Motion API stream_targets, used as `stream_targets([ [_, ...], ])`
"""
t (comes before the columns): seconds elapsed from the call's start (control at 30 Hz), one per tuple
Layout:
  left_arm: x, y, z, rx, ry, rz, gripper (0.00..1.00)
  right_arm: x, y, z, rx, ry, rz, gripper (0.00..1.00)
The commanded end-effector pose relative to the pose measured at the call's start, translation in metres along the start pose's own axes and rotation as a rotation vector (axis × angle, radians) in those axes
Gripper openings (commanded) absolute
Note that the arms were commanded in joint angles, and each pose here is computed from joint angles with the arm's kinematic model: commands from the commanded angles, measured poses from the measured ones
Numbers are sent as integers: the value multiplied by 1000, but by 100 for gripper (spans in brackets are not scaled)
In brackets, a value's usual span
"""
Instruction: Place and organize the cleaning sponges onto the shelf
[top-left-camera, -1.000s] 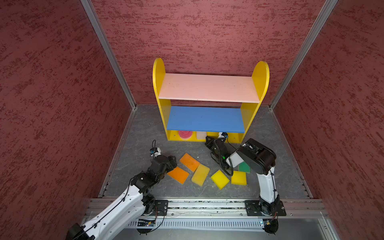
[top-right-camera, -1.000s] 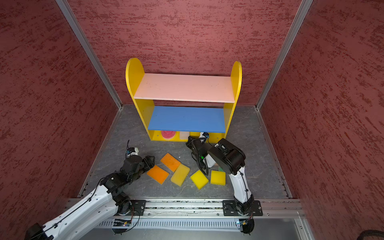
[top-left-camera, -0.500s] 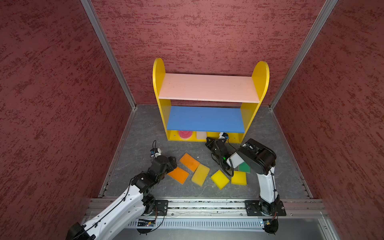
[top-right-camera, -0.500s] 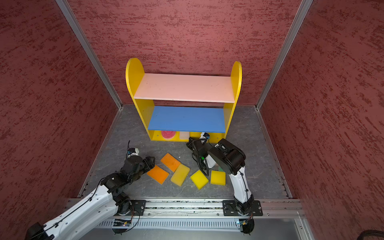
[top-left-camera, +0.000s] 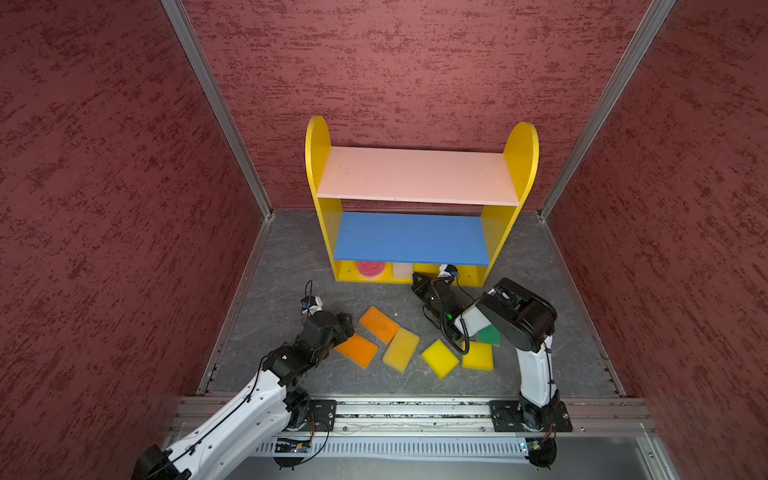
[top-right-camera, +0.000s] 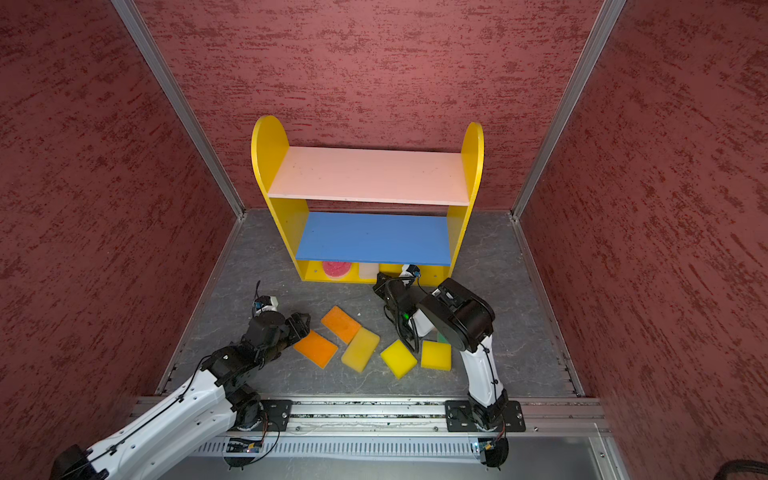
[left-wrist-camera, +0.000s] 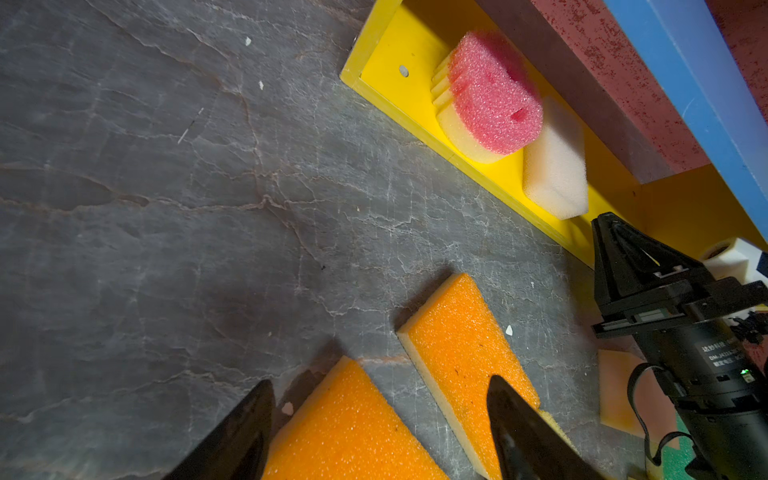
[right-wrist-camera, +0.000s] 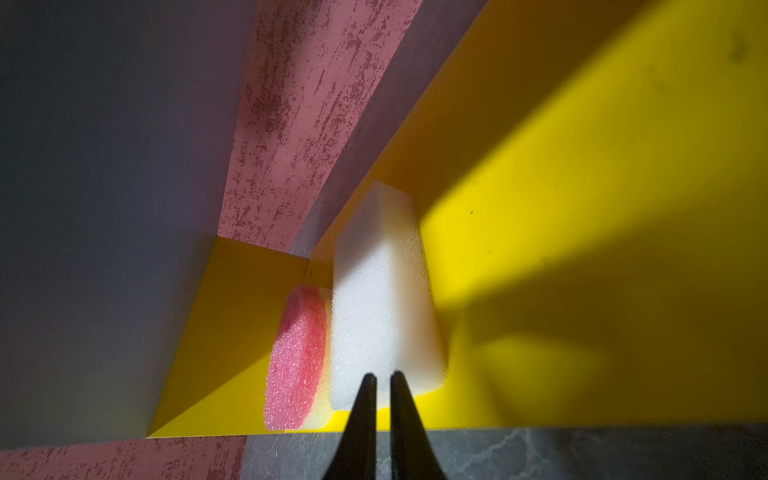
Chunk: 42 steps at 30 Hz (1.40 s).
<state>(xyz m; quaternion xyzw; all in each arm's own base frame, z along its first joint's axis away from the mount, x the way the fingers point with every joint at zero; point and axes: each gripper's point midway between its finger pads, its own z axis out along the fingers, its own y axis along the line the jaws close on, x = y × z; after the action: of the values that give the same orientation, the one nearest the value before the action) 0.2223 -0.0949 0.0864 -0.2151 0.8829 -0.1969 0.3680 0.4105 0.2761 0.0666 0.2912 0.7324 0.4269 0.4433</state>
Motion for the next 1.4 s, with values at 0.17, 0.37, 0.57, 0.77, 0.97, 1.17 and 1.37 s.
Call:
stream_targets([
  [0.17,0,2,1,-4,-3,-6,80,-11,5,12,9,-29,10,20],
  [0.37,0,2,3,-5,0,-6,80,-13,0,14,26,-31,1,25],
  [0.57,3,3,5,-10,10,-5,80,-15,3,23,22,-24,-11,26],
  [0.77,3,4,5,-9,10,-9,80,-11,11,33,14,-5,-39,25],
  [0.97,4,5,7,-13,12,-13,80,-6,5,35,37,20,-40,25],
  [1.17,5,4,8,-12,17,-12,80,-1,-6,33,61,40,-21,15],
  [1.37,4,4,7,-9,17,-18,80,-4,-8,26,69,31,-18,9],
])
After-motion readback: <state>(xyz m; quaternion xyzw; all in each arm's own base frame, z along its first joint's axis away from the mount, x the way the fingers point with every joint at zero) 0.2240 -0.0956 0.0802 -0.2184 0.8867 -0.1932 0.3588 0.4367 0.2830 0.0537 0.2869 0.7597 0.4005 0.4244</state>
